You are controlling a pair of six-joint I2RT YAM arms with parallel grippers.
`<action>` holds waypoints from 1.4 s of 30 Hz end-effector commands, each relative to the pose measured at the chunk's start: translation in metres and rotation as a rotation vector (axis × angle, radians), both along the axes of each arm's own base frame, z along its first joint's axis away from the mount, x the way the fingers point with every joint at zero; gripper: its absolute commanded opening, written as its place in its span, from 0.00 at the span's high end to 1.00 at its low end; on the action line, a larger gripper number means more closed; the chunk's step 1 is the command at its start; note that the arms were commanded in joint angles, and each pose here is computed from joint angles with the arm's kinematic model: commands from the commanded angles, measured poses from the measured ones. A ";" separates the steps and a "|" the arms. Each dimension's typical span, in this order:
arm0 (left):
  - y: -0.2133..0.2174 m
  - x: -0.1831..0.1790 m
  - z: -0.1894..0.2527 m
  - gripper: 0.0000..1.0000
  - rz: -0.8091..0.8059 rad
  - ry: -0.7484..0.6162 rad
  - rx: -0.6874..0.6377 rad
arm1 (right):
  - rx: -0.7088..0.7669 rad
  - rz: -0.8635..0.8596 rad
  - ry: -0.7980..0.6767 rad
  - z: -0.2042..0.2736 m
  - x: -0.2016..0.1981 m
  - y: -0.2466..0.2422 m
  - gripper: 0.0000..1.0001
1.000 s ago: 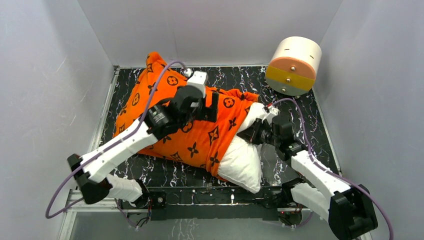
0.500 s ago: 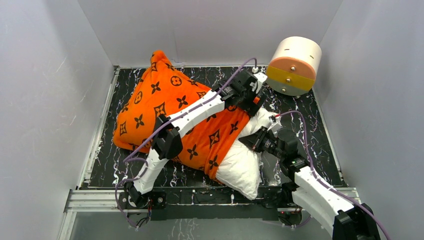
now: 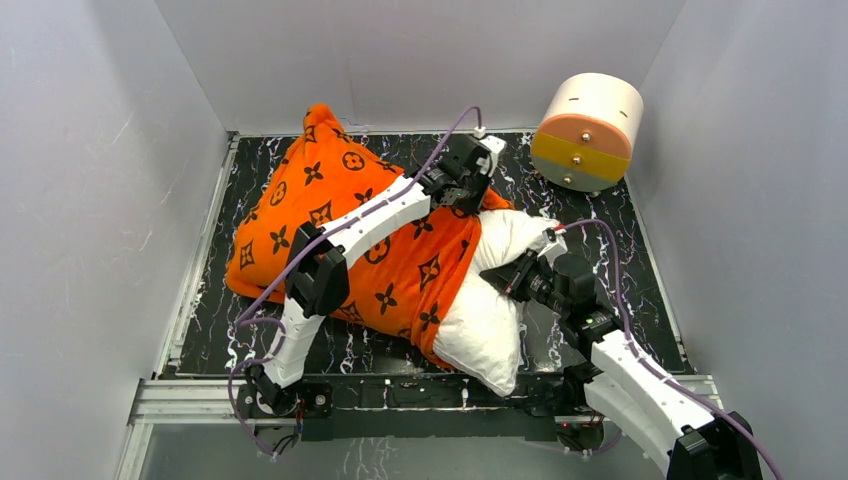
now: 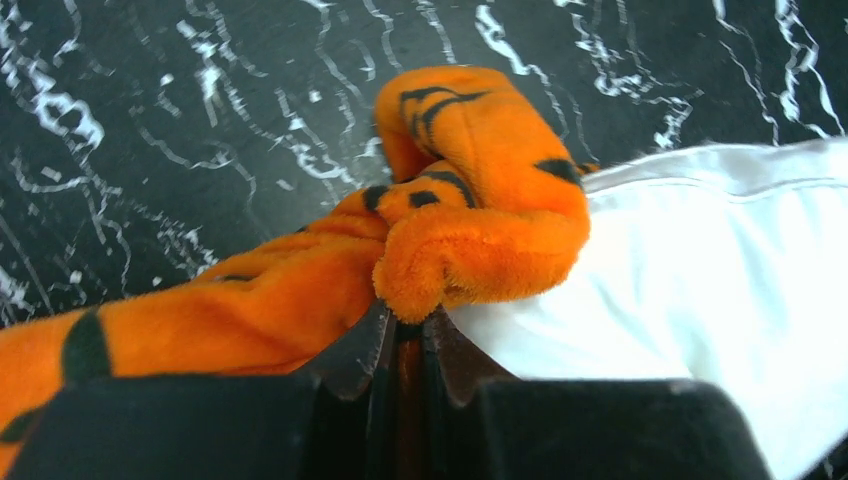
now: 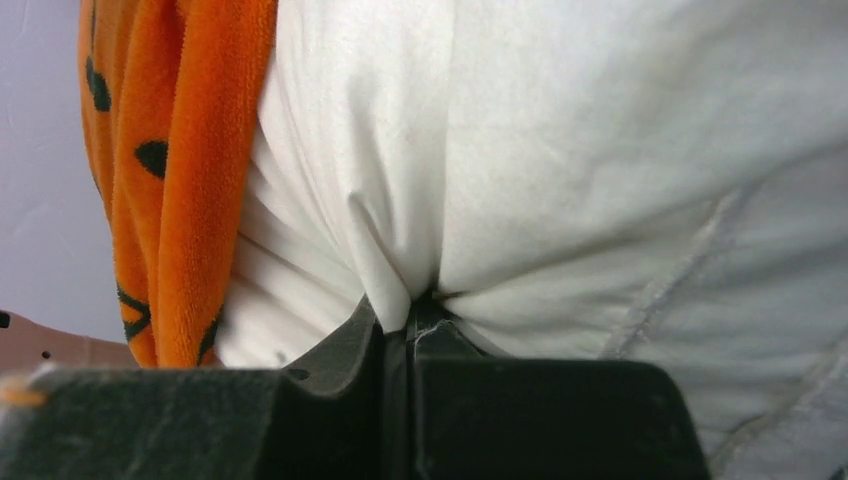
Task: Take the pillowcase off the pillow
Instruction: Remove the pillow from the pillowcase.
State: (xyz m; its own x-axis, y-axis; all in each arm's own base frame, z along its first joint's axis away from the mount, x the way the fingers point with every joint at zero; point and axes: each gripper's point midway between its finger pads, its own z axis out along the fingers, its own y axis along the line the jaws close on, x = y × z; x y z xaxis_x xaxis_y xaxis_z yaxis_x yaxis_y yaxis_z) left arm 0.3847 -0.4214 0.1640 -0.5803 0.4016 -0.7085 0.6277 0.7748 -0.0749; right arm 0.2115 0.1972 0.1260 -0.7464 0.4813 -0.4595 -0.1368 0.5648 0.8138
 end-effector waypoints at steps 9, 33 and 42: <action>0.215 0.077 0.035 0.92 0.538 -0.033 0.100 | -0.294 -0.121 0.455 -0.109 -0.064 -0.053 1.00; 0.221 0.017 0.055 1.00 0.284 0.087 -0.244 | -0.502 -0.242 0.036 0.088 0.070 -0.068 0.01; 0.212 -0.013 0.072 1.00 0.246 0.120 -0.330 | -0.119 -0.251 0.064 0.112 0.166 -0.033 0.01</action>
